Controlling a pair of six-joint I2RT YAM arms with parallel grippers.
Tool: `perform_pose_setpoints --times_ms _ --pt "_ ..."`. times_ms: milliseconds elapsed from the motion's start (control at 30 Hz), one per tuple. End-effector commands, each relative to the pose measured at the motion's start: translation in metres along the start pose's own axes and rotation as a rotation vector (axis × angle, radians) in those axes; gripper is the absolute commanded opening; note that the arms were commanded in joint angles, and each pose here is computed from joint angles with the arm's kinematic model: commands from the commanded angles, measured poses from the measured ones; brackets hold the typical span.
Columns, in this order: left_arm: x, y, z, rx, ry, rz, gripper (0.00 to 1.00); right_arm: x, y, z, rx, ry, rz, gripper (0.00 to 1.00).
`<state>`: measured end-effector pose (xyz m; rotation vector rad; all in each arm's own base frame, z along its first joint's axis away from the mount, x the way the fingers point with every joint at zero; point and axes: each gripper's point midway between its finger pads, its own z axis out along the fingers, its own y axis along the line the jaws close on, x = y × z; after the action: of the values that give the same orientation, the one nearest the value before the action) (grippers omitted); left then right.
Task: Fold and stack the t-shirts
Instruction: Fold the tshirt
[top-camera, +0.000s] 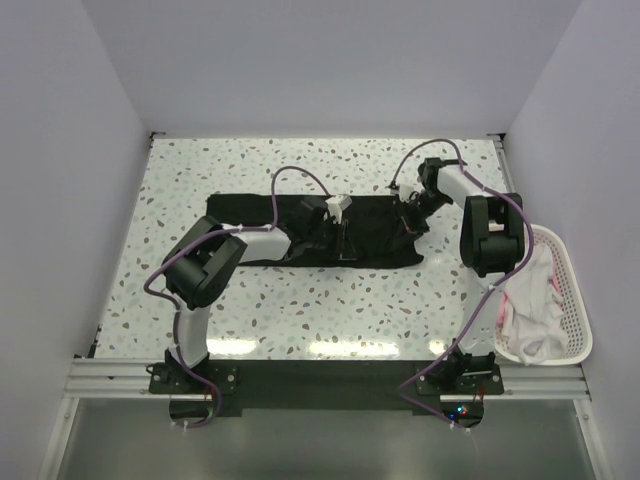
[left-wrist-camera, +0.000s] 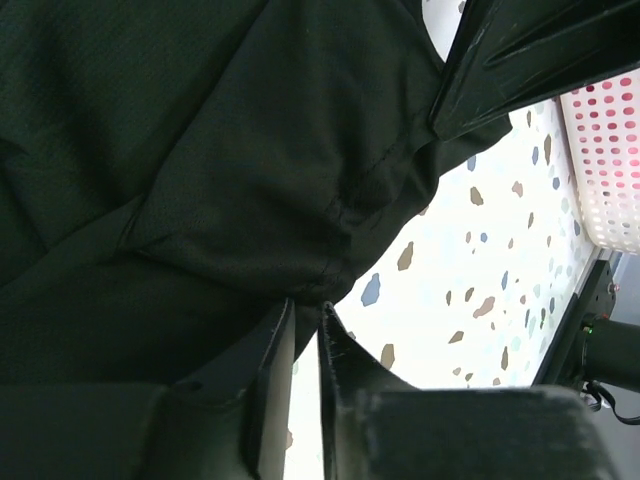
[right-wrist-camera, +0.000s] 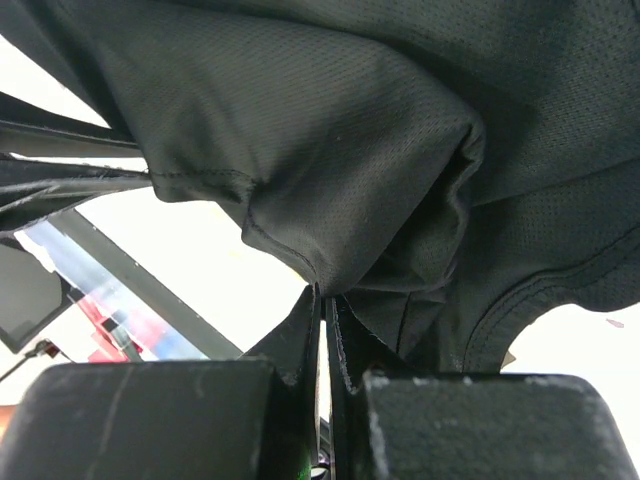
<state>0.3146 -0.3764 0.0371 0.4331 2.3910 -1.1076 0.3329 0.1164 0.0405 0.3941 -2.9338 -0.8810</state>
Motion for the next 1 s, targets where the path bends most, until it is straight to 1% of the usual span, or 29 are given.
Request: perform_pose_setpoints --times_ms 0,167,200,233,300,333,433,467,500,767,867,967 --pt "-0.030 -0.019 -0.003 0.041 -0.074 0.067 0.18 -0.007 0.012 -0.014 -0.030 -0.024 -0.034 0.00" --pt "-0.031 -0.014 0.000 0.024 -0.072 0.070 0.10 -0.002 0.001 -0.013 0.024 0.007 -0.025 0.12" --pt "-0.030 -0.014 0.001 0.023 -0.070 0.068 0.10 -0.001 0.000 -0.014 0.032 0.011 -0.024 0.16" --pt "-0.030 -0.012 0.001 0.020 -0.068 0.065 0.10 0.000 -0.001 -0.015 0.040 0.012 -0.022 0.22" --pt "-0.031 -0.013 0.002 0.024 -0.071 0.065 0.16 0.001 -0.005 -0.016 0.063 0.016 -0.025 0.26" --pt "-0.030 -0.013 0.003 0.024 -0.068 0.064 0.23 0.001 -0.005 -0.015 0.065 0.017 -0.022 0.29" --pt "-0.028 -0.010 0.004 0.019 -0.059 0.057 0.31 0.001 -0.006 -0.016 0.065 0.020 -0.017 0.29" --pt "-0.029 -0.008 0.004 0.016 -0.061 0.052 0.37 -0.001 -0.006 -0.016 0.064 0.017 -0.016 0.31" --pt "-0.030 -0.007 0.005 0.015 -0.063 0.052 0.39 -0.001 -0.005 -0.015 0.059 0.017 -0.014 0.33" --pt "-0.032 -0.005 0.006 0.019 -0.063 0.043 0.49 -0.005 -0.005 -0.010 0.040 0.020 0.006 0.33" --pt "-0.032 -0.006 0.007 0.027 -0.061 0.039 0.49 -0.007 -0.007 -0.008 0.038 0.021 0.008 0.32" --pt "-0.032 -0.006 0.008 0.030 -0.060 0.036 0.44 -0.006 -0.008 -0.006 0.039 0.028 0.011 0.31"
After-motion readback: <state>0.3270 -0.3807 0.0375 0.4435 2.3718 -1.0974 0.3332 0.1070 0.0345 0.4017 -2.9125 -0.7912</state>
